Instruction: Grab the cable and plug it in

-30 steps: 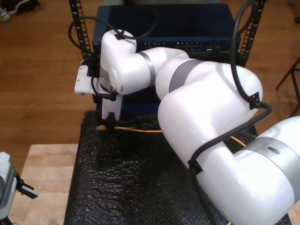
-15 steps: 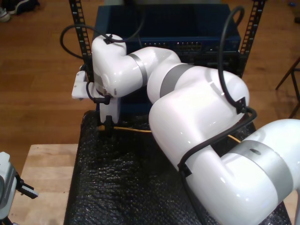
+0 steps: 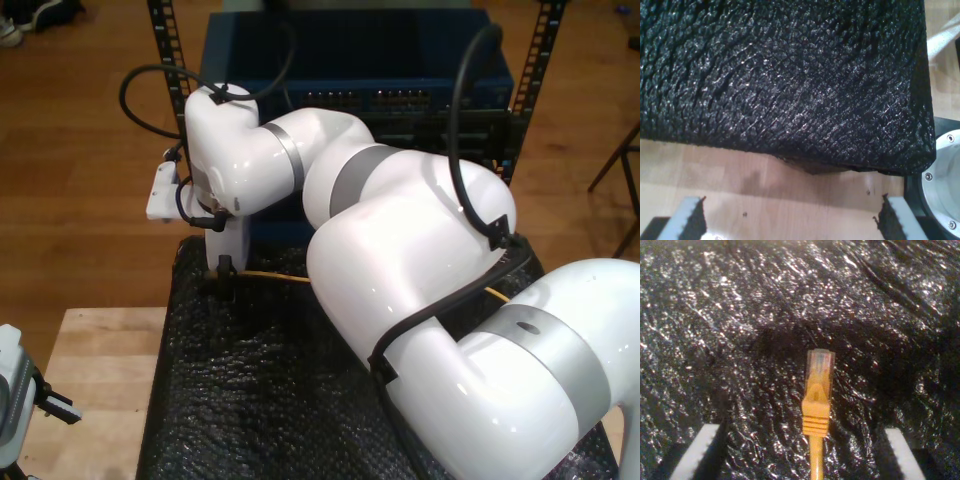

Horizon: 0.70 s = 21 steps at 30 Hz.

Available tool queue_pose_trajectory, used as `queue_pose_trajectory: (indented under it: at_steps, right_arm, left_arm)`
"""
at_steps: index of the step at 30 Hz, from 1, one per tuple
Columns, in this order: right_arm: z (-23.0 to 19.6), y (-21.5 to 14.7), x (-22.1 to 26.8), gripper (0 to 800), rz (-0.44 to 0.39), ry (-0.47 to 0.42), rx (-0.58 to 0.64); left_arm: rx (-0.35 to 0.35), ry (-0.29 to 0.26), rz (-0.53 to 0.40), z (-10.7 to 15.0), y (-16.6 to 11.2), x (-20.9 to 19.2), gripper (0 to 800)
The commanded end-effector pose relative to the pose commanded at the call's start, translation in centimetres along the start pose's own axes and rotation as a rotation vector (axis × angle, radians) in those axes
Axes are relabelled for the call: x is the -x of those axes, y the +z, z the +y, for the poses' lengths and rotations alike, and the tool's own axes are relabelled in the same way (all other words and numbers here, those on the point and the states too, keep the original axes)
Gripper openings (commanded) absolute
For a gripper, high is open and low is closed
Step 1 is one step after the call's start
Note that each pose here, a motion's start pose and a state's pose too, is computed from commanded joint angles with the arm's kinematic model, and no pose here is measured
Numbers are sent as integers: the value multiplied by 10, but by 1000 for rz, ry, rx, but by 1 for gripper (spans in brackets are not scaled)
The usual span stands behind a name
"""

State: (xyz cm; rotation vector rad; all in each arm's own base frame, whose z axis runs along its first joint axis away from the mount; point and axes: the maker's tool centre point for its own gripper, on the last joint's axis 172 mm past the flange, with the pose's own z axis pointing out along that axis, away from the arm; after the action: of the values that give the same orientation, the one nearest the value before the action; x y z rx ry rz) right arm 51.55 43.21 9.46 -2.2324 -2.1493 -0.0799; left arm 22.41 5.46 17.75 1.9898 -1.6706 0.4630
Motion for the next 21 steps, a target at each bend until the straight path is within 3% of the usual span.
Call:
queue_pose_trajectory:
  at_steps: [6,8,21]
  right_arm:
    - [-1,6,1,610,-4,7,-5]
    - [-1,8,1,524,-6,7,-7]
    - [7,-5,-6,500,13,2,15]
  left_arm:
    - [0,0,0,0,0,0,800]
    - [0,0,0,0,0,0,800]
    - [1,-1,1,0,0,0,800]
